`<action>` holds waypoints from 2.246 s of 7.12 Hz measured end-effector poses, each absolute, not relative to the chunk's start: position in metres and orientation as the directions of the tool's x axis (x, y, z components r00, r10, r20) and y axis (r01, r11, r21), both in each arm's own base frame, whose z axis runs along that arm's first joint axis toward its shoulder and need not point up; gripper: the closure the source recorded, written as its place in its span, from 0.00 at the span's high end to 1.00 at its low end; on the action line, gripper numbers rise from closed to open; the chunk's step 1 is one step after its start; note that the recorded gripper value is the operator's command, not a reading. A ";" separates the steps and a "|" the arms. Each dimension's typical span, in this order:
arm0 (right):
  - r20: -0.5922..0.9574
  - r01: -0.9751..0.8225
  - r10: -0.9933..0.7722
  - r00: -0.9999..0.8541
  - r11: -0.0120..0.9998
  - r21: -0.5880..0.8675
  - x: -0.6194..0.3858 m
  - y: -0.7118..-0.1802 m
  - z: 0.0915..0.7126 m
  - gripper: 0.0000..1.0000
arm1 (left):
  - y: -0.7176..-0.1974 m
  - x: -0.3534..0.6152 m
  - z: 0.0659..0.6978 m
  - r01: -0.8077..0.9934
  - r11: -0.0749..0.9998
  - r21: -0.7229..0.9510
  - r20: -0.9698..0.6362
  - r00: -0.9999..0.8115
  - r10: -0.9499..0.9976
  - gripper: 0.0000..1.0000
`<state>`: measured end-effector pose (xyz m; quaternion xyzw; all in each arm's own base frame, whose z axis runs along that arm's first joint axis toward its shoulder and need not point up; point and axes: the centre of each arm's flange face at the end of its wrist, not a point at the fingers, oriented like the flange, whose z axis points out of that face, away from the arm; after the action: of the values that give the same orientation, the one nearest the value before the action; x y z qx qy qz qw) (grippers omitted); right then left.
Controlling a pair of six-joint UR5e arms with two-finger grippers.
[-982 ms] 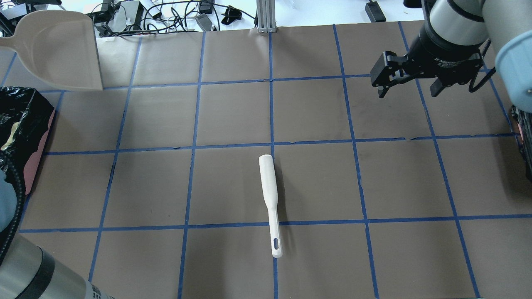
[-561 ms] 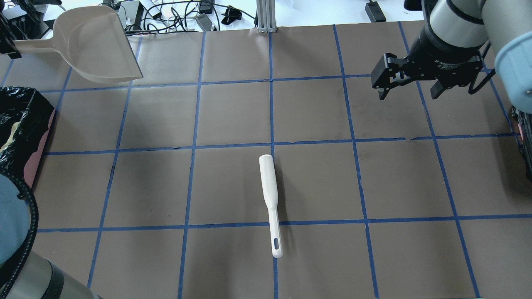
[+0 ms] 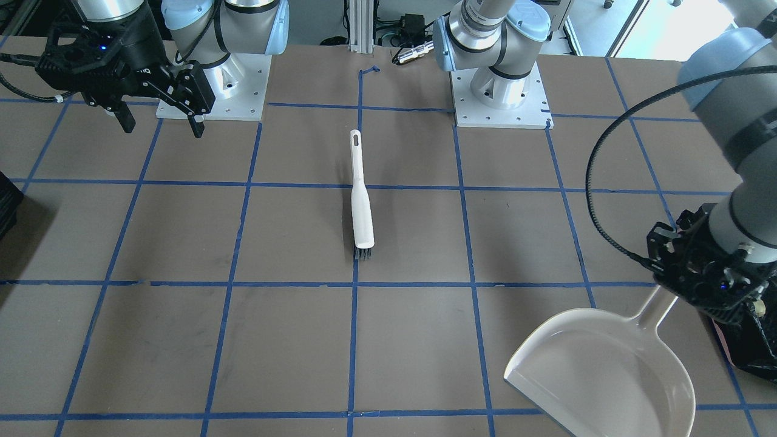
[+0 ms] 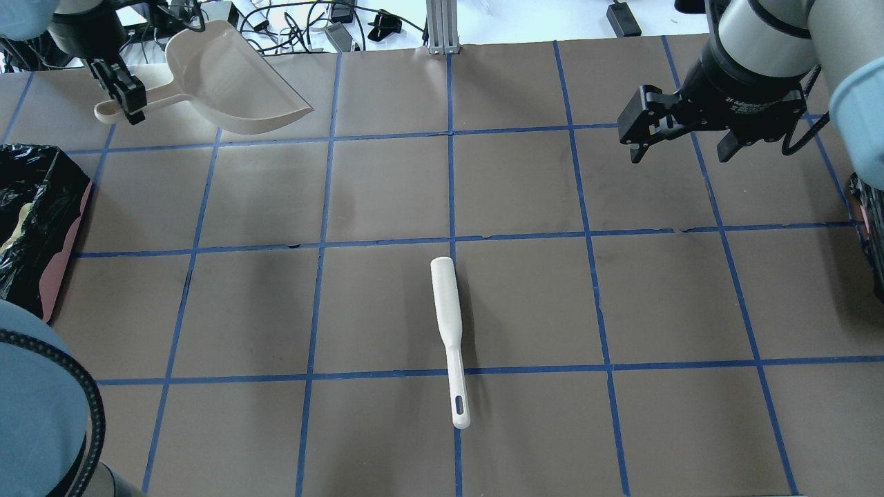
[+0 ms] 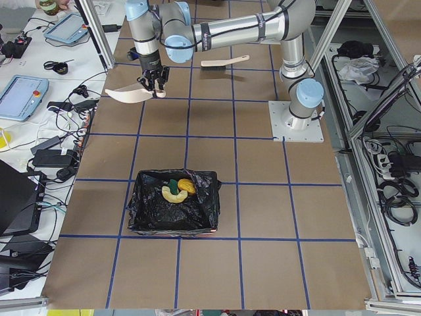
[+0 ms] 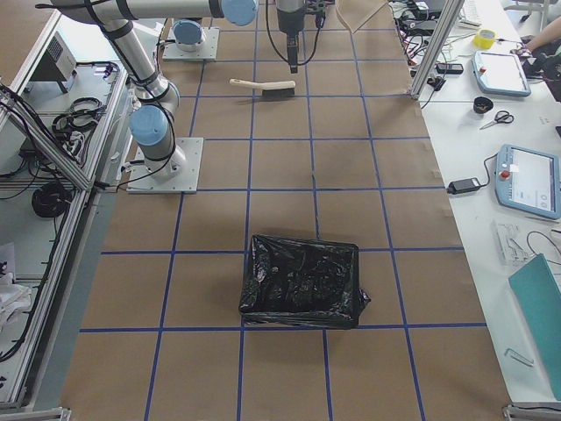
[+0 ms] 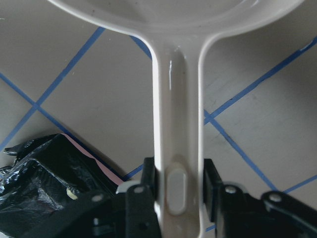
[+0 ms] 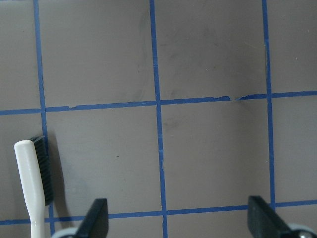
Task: Sweep and dump trash in nearest bin
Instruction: 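Carry the empty dustpan with the left gripper back toward the table center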
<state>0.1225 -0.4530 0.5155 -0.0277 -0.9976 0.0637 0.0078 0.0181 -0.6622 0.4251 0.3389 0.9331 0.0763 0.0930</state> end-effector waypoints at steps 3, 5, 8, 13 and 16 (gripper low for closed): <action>0.016 0.059 0.061 -0.998 0.992 -0.112 0.122 -0.461 0.501 1.00 | -0.657 -0.038 0.396 0.432 0.893 0.123 -0.015 -0.899 0.437 0.00; 0.018 0.060 0.062 -0.998 0.993 -0.103 0.122 -0.465 0.494 1.00 | -0.651 -0.081 0.380 0.307 0.943 0.131 -0.002 -0.951 0.310 0.00; 0.013 0.061 0.063 -0.998 0.993 -0.097 0.123 -0.467 0.491 1.00 | -0.638 -0.145 0.365 0.195 0.969 0.150 -0.022 -0.979 0.201 0.00; 0.026 0.057 0.059 -0.998 0.996 -0.074 0.121 -0.473 0.480 1.00 | -0.625 -0.251 0.328 0.138 0.980 0.142 0.037 -0.990 0.134 0.00; 0.027 0.057 0.059 -0.998 0.996 -0.070 0.121 -0.475 0.478 1.00 | -0.631 -0.285 0.294 0.140 0.982 0.125 0.110 -0.986 0.126 0.00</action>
<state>0.1211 -0.4749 0.4784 -0.0288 -0.9989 0.0348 0.0146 -0.2855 -0.6314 0.2943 0.0668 0.9943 0.0664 -0.0508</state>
